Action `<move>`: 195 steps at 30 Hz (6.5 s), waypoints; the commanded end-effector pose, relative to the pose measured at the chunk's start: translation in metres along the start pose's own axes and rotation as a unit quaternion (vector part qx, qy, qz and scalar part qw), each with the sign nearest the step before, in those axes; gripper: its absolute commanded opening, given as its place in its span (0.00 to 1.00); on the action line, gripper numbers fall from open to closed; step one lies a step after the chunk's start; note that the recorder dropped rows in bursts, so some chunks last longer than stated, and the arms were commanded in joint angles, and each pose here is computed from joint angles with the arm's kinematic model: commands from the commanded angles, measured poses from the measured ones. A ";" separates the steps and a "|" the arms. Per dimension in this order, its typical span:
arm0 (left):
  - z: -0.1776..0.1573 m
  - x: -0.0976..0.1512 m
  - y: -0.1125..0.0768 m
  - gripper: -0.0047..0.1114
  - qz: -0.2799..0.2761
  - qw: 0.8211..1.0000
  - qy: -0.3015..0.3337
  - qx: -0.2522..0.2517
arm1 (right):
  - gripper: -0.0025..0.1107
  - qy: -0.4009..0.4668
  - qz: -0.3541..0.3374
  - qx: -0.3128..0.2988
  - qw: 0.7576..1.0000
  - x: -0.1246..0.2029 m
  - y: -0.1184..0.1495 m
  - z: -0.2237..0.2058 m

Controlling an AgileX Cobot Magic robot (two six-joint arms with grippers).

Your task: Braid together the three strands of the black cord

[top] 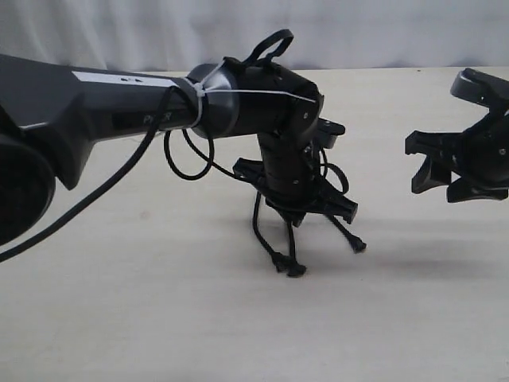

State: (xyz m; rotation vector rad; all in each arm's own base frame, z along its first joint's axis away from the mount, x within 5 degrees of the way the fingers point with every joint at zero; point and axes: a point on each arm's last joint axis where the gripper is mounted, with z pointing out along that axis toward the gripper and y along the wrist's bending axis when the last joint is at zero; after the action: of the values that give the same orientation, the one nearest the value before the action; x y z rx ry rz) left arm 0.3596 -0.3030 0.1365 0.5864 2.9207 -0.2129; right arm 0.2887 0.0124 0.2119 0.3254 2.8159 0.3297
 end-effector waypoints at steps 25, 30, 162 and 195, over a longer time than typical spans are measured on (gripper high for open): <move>-0.004 -0.010 -0.005 0.04 -0.011 1.000 0.011 -0.001 | 0.46 -0.018 -0.032 -0.001 0.999 -0.002 -0.001 -0.003; -0.033 -0.019 -0.004 0.04 0.021 0.999 -0.011 -0.024 | 0.46 -0.021 -0.032 -0.001 0.999 -0.003 -0.001 -0.003; -0.153 0.025 0.164 0.36 -0.167 0.979 -0.112 0.012 | 0.06 0.139 -0.308 0.003 0.941 -0.036 0.100 0.140; -0.153 0.024 0.164 0.36 -0.154 0.981 -0.120 0.010 | 0.06 0.139 -0.286 -0.024 0.948 -0.042 0.100 0.128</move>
State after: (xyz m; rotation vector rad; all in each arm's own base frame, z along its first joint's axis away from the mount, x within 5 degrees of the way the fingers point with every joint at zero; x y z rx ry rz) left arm 0.3851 -0.1181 0.2609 0.0918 2.7719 -0.3176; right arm 0.3831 0.1252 0.1410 -0.5996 2.9738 0.3667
